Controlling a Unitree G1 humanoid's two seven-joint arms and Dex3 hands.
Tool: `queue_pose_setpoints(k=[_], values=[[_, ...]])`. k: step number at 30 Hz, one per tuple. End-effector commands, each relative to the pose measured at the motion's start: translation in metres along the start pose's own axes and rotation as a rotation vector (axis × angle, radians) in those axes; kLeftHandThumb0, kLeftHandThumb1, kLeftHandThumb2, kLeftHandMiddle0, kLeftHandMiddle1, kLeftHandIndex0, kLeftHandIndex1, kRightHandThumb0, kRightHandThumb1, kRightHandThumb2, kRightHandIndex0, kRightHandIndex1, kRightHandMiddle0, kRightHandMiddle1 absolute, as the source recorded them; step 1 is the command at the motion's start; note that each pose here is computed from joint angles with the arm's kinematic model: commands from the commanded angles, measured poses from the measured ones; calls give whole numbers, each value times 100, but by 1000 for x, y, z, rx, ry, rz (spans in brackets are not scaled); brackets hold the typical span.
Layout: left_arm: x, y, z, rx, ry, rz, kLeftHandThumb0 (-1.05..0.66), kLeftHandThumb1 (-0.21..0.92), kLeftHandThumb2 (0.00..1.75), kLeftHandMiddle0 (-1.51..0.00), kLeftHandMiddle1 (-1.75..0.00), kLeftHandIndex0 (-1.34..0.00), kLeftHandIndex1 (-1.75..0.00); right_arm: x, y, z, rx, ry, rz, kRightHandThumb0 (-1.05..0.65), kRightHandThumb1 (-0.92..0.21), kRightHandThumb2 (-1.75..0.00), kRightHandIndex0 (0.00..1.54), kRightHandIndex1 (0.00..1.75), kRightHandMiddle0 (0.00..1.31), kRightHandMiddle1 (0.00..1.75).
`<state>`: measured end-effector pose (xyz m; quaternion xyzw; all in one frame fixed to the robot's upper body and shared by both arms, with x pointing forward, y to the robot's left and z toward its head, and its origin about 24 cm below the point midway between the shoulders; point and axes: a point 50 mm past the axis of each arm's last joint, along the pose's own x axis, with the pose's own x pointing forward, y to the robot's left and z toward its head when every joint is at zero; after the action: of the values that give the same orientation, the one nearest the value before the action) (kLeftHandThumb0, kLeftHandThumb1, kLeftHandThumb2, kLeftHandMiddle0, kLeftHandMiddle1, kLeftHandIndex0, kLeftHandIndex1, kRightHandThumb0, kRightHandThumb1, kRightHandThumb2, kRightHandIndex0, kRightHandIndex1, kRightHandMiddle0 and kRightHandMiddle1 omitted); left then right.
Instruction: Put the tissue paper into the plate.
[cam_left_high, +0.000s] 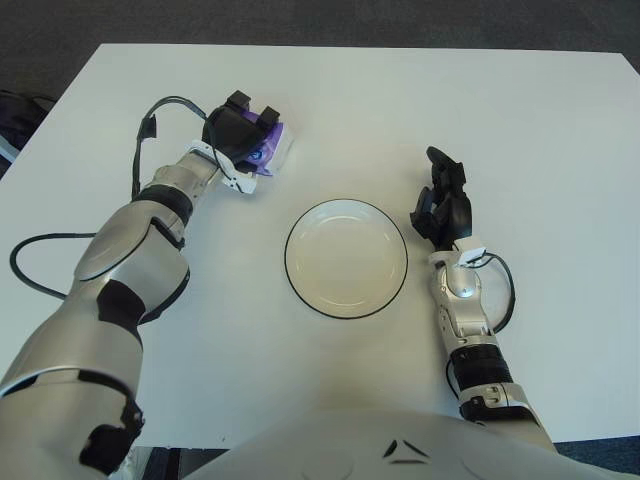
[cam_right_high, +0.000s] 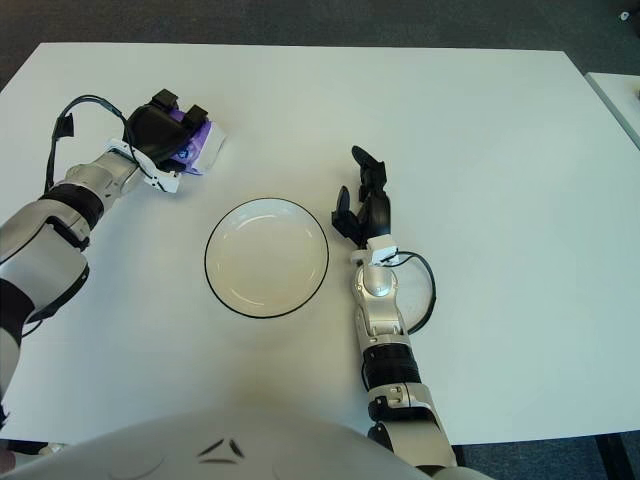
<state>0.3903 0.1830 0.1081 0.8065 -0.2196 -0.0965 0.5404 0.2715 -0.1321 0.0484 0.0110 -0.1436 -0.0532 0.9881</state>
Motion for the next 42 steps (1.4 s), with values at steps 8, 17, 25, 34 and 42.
queue_pose_setpoints(k=[8,17,25,34,42], values=[[-16,-13,-1,-143,16,18,0,14,153,-76,-172,-51,-175,-72,-21,-70,-73,415,-30,-61,-92,-86,28,9,0,76],[-9,31,-17,-329,5,306,0,12,155,-76,-173,-53,-175,-72,-21,-72,-78,423,-19,-62,-92,-86,29,9,0,76],[-2,60,-18,-467,-29,454,0,12,154,-77,-171,-52,-175,-71,-20,-73,-81,426,-20,-61,-92,-85,29,9,0,76],[10,100,-13,-546,-108,572,0,12,153,-78,-168,-53,-175,-71,-18,-74,-93,425,0,-62,-92,-85,30,10,0,75],[10,121,5,-580,-284,547,0,10,154,-80,-167,-54,-175,-72,-16,-75,-95,429,6,-64,-92,-86,31,10,0,75]])
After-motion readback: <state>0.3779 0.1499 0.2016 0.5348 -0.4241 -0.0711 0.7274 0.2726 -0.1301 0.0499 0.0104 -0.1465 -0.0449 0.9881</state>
